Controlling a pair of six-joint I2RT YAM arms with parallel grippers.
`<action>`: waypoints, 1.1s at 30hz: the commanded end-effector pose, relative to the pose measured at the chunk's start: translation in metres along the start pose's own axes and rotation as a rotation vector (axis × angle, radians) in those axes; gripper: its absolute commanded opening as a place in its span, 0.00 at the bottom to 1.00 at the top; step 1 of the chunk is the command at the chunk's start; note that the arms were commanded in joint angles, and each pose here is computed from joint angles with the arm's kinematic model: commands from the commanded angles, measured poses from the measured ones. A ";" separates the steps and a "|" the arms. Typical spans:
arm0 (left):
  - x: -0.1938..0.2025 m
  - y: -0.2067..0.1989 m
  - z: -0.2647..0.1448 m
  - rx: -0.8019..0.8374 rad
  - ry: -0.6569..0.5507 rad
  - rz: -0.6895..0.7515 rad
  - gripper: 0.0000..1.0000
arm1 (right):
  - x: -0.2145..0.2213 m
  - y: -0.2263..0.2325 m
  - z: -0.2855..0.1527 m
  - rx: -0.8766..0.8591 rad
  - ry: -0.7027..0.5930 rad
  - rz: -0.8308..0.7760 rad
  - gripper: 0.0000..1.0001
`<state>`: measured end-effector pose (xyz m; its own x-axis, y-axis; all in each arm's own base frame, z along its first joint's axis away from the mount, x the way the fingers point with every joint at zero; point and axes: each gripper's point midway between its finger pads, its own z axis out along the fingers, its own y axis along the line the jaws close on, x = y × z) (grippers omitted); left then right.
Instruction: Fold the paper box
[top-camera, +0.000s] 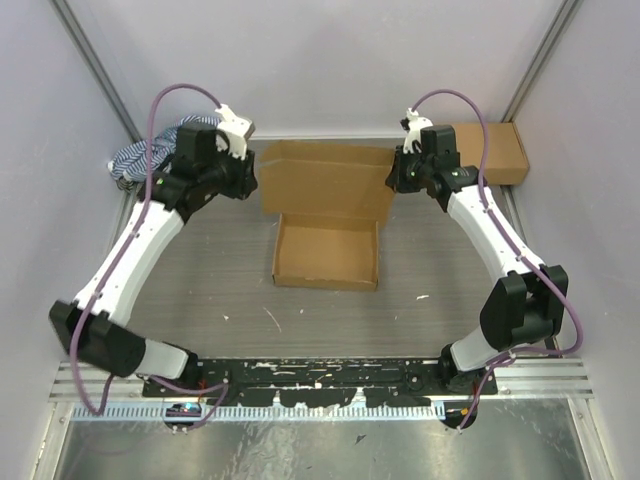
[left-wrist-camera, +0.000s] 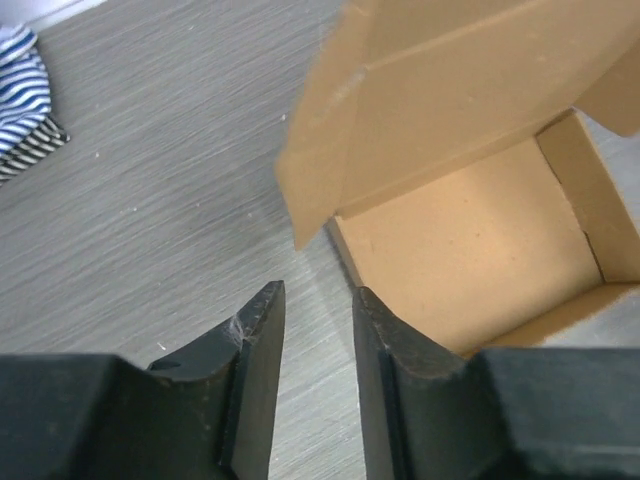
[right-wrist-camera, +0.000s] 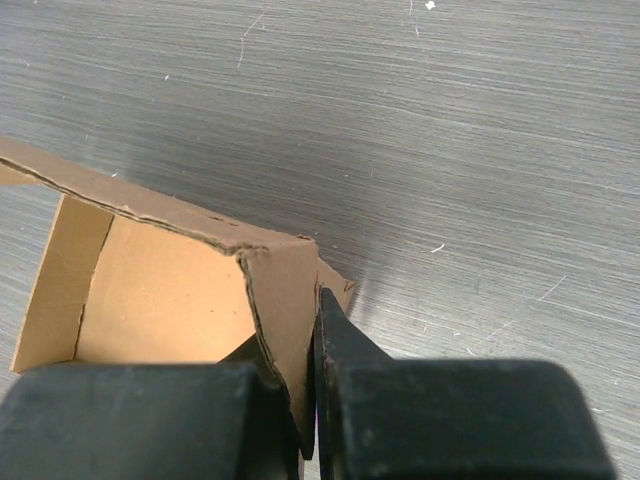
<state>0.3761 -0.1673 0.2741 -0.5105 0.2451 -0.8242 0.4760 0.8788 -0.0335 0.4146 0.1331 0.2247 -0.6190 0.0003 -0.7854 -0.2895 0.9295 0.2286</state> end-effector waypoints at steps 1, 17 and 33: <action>-0.021 -0.035 -0.040 0.162 -0.177 0.000 0.37 | -0.023 0.012 -0.013 -0.017 -0.083 0.006 0.01; -0.028 -0.025 0.022 0.194 -0.104 0.191 0.51 | -0.014 0.023 -0.014 -0.057 -0.048 -0.064 0.01; -0.033 -0.006 0.052 0.145 -0.062 0.343 0.57 | -0.009 0.028 -0.012 -0.099 -0.027 -0.092 0.01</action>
<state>0.4158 -0.2029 0.2755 -0.2838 0.4393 -0.8523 0.6998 0.7026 0.1291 0.4080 0.1472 0.2231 -0.6081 -0.0695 -0.7909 -0.3675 0.9077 0.2028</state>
